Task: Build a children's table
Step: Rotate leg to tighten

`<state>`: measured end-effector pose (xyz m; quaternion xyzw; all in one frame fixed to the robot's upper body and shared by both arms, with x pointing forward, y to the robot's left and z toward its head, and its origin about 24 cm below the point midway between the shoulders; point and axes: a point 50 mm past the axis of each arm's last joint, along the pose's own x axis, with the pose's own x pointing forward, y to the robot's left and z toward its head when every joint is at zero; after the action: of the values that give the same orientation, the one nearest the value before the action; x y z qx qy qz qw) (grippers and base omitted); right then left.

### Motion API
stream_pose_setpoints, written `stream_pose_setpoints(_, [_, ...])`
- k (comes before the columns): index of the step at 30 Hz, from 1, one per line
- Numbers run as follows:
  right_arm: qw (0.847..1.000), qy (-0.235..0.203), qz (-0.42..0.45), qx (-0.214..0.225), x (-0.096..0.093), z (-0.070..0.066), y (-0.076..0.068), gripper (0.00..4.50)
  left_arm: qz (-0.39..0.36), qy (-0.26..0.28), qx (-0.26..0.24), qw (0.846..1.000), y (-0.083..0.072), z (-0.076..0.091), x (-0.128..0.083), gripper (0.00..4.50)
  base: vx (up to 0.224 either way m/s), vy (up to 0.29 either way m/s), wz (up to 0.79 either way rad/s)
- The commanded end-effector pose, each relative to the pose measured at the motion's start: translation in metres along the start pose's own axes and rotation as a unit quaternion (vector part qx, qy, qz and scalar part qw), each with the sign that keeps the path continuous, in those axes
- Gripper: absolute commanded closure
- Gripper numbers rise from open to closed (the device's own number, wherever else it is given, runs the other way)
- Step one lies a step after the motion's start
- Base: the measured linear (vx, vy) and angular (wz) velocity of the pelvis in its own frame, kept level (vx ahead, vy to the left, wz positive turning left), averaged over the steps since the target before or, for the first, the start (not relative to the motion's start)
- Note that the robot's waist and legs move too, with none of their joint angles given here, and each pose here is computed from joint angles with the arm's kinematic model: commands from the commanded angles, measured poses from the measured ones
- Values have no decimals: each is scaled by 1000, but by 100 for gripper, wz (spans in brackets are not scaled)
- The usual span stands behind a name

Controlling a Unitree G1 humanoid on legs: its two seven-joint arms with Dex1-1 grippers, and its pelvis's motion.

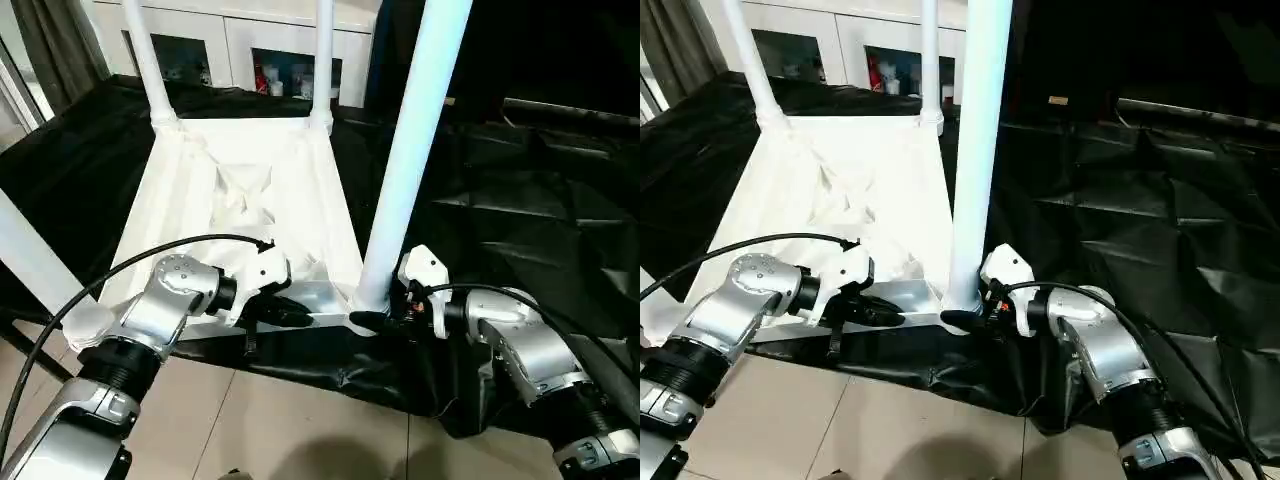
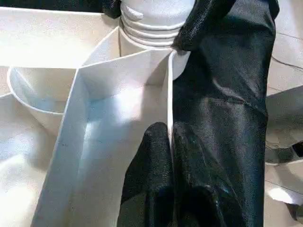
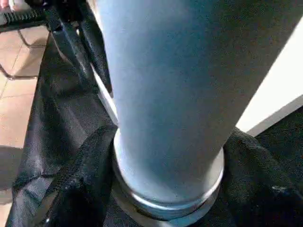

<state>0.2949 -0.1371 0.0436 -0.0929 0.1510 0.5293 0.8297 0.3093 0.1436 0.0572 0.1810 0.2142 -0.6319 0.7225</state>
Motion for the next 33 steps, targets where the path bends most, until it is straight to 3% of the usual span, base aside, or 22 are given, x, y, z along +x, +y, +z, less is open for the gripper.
stream_pose_setpoints(1, [997,-11,-67,29,4,-4,-7,176,34,-12,13,999,4,5,14,450,0,0,0])
stream_pose_setpoints(3, [989,-9,-140,54,11,-12,-12,176,103,-11,-5,995,12,4,27,450,0,0,0])
stream_pose_setpoints(5, [973,-20,-206,99,20,-17,-14,176,137,-9,-25,990,16,5,40,450,0,0,0])
stream_pose_setpoints(6, [973,-20,-206,99,20,-17,-14,176,137,-9,-25,990,16,5,40,450,0,0,0])
stream_pose_setpoints(7, [955,-31,-263,135,28,-19,-14,176,160,-13,-43,986,19,9,50,450,0,0,0])
stream_pose_setpoints(12, [922,-39,-346,170,54,-16,-12,176,202,-15,-61,977,25,24,74,450,0,0,0])
stream_pose_setpoints(13, [926,-35,-343,151,68,-8,-10,176,206,-14,-60,977,27,31,81,450,0,0,0])
stream_pose_setpoints(14, [926,-35,-343,150,68,-8,-10,176,206,-14,-60,977,27,32,81,450,0,0,0])
stream_pose_setpoints(15, [937,-42,-322,129,76,0,-7,176,199,-13,-54,978,26,35,83,450,0,0,0])
stream_pose_setpoints(17, [942,-50,-310,122,78,4,-6,176,192,-10,-51,980,26,35,83,450,0,0,0])
stream_pose_setpoints(19, [947,-86,-279,135,77,11,-5,176,171,-2,-43,984,24,33,81,450,0,0,0])
stream_pose_setpoints(20, [948,-91,-274,131,75,12,-6,141,164,0,-46,985,24,32,80,450,0,0,0])
stream_pose_setpoints(21, [948,-91,-274,131,75,12,-6,141,164,0,-46,985,24,32,80,450,0,0,0])
stream_pose_setpoints(22, [951,-98,-266,123,73,14,-6,106,158,3,-47,986,23,30,78,450,0,0,0])
stream_pose_setpoints(25, [958,-109,-247,95,61,19,-13,101,151,5,-47,987,25,25,69,450,0,0,0])
stream_pose_setpoints(27, [967,-102,-217,80,52,19,-15,63,136,9,-41,990,25,21,63,450,0,0,0])
stream_pose_setpoints(30, [982,-87,-157,59,38,16,-13,63,108,14,-38,993,23,16,54,450,0,0,0])
stream_pose_setpoints(31, [992,-69,-102,38,26,12,-9,63,79,17,-29,996,19,13,46,450,0,0,0])
stream_pose_setpoints(33, [996,-56,-70,27,16,10,-7,63,47,16,-18,999,14,11,40,450,0,0,0])
